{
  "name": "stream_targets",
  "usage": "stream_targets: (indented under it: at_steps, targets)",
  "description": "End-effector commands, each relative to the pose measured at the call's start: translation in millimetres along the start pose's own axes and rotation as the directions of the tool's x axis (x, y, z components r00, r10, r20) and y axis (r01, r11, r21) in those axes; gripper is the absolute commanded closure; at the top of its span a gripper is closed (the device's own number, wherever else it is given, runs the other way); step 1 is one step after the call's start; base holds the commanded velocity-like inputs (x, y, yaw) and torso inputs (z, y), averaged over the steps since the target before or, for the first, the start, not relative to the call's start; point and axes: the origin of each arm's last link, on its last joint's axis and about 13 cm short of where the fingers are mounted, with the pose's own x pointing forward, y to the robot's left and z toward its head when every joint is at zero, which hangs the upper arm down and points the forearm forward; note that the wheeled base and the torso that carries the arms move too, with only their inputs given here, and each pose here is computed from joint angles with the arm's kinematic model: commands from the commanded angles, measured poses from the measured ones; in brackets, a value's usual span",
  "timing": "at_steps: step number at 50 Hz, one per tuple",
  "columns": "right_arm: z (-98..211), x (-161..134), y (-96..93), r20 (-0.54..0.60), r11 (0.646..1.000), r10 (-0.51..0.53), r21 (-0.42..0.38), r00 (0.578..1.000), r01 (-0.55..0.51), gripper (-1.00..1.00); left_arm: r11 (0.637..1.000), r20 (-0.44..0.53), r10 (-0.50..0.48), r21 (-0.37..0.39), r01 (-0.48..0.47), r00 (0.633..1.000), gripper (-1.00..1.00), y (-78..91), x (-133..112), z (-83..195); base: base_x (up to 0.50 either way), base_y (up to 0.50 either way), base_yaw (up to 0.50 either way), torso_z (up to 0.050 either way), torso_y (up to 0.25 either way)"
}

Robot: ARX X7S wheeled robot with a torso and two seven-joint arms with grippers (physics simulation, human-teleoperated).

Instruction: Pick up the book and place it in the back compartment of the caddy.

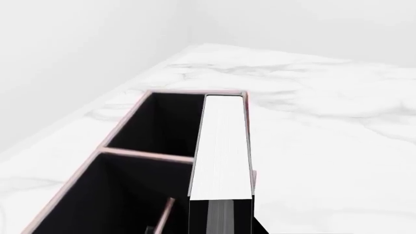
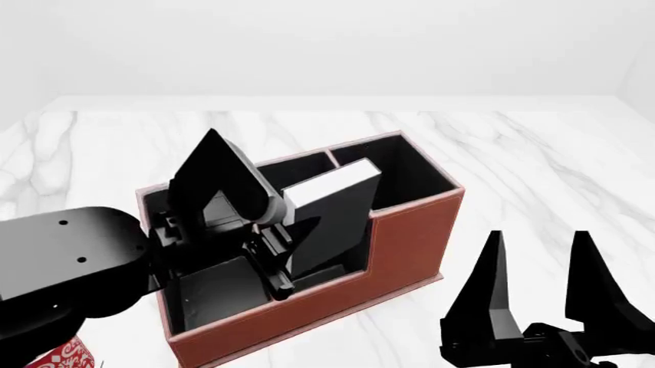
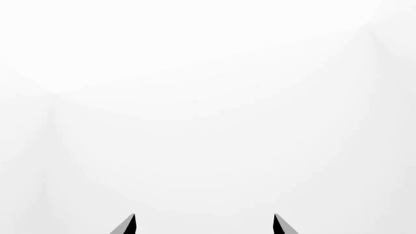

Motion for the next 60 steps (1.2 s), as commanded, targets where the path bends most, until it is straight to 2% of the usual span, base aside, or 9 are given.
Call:
stream_targets:
  at_steps: [1, 5, 9, 19, 32, 60]
  targets:
    - [1, 1, -0.6, 0.017, 1.000, 0.007, -0.018, 1.000, -0.006, -1.00, 1.000, 0.066, 0.013, 0.000, -0.013, 0.998, 1.00, 4.0, 0, 6, 0.00, 0.00, 0.00, 0.000, 0.010]
    - [0, 1, -0.7, 0.016, 1.000, 0.006, -0.018, 1.000, -0.006, -1.00, 1.000, 0.066, 0.011, -0.004, -0.011, 0.998, 1.00, 4.4, 1, 5, 0.00, 0.00, 0.00, 0.000, 0.000]
    - [0, 1, -0.7, 0.015, 1.000, 0.007, -0.017, 1.000, -0.007, -1.00, 0.998, 0.074, 0.006, -0.059, -0.002, 0.997, 1.00, 8.9, 5, 4, 0.00, 0.00, 0.00, 0.000, 0.003]
    - [-1, 1, -1.0, 0.015, 1.000, 0.007, -0.017, 1.000, -0.006, -1.00, 0.997, 0.074, 0.003, -0.075, 0.003, 0.997, 1.00, 12.8, 11, 0, 0.00, 0.00, 0.00, 0.000, 0.001]
    - [-1, 1, -1.0, 0.014, 1.000, 0.006, -0.018, 1.000, -0.006, -1.00, 0.997, 0.058, -0.011, -0.069, 0.015, 0.998, 1.00, 10.1, 14, -6, 0.00, 0.00, 0.00, 0.001, 0.002]
    - [-2, 1, -0.3, 0.008, 1.000, 0.009, -0.016, 1.000, -0.009, -1.00, 0.998, 0.033, 0.004, -0.066, -0.002, 0.999, 1.00, 16.2, 22, -20, 0.00, 0.00, 0.00, 0.000, 0.001]
